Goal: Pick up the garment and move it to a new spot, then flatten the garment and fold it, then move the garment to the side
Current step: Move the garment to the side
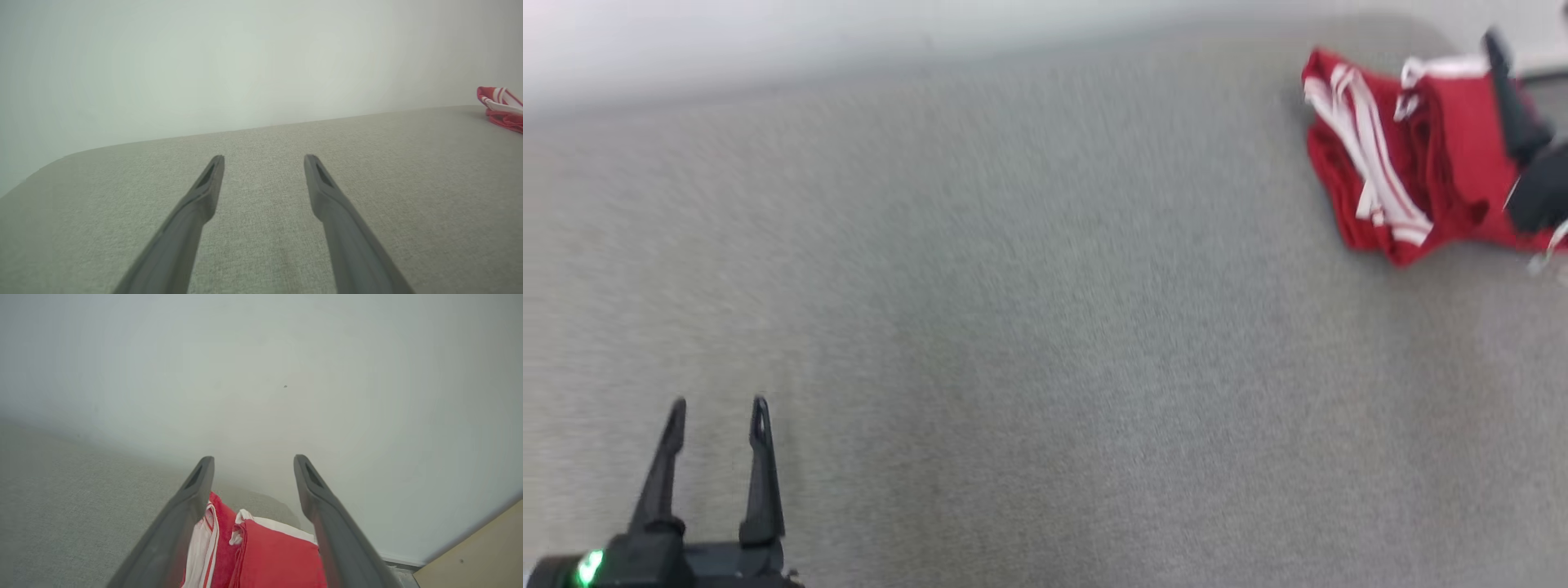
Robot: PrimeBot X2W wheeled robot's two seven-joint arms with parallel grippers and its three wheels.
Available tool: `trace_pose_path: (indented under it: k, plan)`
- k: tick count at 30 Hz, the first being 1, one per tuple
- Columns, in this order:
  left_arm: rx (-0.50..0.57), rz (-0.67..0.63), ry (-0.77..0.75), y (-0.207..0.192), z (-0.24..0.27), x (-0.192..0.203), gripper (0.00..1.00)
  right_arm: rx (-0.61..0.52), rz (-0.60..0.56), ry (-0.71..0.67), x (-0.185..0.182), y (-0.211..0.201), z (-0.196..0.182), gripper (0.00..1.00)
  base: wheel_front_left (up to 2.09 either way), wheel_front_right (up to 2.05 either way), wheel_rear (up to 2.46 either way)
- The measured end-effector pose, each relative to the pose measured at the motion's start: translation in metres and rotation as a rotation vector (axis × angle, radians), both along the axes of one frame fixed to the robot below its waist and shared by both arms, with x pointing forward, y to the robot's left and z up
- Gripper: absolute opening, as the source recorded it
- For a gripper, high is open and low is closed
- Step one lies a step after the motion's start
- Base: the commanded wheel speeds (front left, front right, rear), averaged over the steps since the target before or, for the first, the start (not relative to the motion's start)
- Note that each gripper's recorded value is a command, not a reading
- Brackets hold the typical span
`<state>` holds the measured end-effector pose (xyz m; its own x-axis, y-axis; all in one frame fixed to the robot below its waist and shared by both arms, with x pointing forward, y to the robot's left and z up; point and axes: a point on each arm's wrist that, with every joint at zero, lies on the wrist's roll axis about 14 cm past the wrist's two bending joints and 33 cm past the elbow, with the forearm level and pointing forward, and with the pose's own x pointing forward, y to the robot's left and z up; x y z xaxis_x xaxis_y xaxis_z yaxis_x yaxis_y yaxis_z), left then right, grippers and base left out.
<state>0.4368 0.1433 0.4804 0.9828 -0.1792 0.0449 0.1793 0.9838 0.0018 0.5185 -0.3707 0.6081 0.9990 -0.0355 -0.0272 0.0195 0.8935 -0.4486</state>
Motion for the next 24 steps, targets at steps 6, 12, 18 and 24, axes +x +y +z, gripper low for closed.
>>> trace_pose_path:
  k: [6, 12, 18, 24]
  plan:
    - [-0.002, 0.08, -0.026, 0.026, 0.02, -0.034, 1.0, 0.132, 0.095, -0.12, -0.036, 0.042, 0.011, 1.0, 0.0, 0.0, 0.0]
    - [-0.007, 0.139, -0.06, 0.043, 0.034, -0.058, 1.0, 0.249, 0.1, -0.187, -0.069, 0.065, -0.002, 1.0, 0.0, 0.0, 0.0]
    - [-0.014, 0.184, -0.087, 0.055, 0.044, -0.074, 1.0, 0.303, 0.139, -0.181, -0.096, 0.1, -0.029, 1.0, 0.0, 0.0, 0.0]
    - [-0.023, 0.214, -0.104, 0.063, 0.049, -0.084, 1.0, 0.387, 0.117, -0.183, -0.119, 0.116, -0.047, 1.0, 0.0, 0.0, 0.0]
